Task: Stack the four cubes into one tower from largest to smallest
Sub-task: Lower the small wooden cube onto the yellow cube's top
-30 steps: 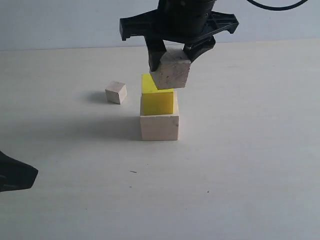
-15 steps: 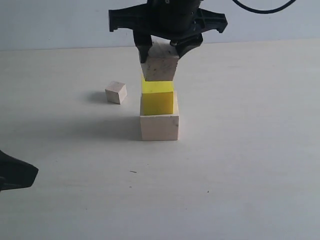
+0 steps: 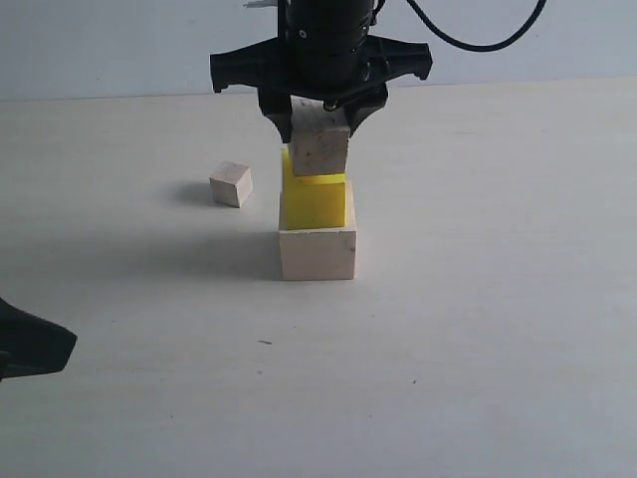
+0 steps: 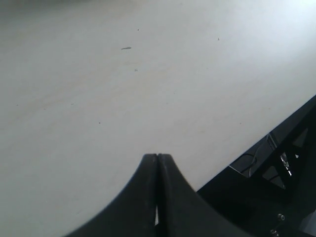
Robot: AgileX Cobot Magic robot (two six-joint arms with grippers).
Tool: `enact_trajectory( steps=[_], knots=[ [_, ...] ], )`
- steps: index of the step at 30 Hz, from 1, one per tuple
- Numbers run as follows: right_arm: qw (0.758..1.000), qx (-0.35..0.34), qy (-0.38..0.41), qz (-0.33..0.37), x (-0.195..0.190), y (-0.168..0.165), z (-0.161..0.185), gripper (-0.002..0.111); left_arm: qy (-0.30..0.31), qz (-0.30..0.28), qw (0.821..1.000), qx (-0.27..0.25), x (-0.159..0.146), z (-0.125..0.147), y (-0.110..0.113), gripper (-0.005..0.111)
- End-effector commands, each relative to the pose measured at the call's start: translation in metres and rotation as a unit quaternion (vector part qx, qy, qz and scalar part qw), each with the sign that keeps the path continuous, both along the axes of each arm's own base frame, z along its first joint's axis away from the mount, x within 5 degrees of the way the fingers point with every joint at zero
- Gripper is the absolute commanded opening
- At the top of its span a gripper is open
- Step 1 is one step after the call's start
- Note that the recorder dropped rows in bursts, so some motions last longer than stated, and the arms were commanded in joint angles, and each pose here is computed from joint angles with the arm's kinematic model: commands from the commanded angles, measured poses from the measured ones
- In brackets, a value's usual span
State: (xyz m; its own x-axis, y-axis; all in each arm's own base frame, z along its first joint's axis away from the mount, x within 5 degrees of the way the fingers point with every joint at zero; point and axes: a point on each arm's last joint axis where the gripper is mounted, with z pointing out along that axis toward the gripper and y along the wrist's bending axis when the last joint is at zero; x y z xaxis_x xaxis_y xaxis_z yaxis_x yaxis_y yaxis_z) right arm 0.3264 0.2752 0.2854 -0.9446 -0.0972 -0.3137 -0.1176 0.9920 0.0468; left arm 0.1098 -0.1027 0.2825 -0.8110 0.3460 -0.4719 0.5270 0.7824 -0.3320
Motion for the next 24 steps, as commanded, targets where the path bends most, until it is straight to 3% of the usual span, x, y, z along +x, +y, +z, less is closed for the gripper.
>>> enact_trajectory(
  steps=[1,24],
  knots=[
    [1.000,-0.002,-0.005,-0.010,0.0018,0.0008,-0.0005,0.000,-0.005,0.002,1.000,-0.001,0.0002,0.0000,0.0008,0.000],
    [1.000,0.009,-0.009,-0.013,0.0062,0.0057,-0.0082,0.000,-0.007,0.003,1.000,-0.001,0.0005,0.0002,0.0007,0.000]
  ],
)
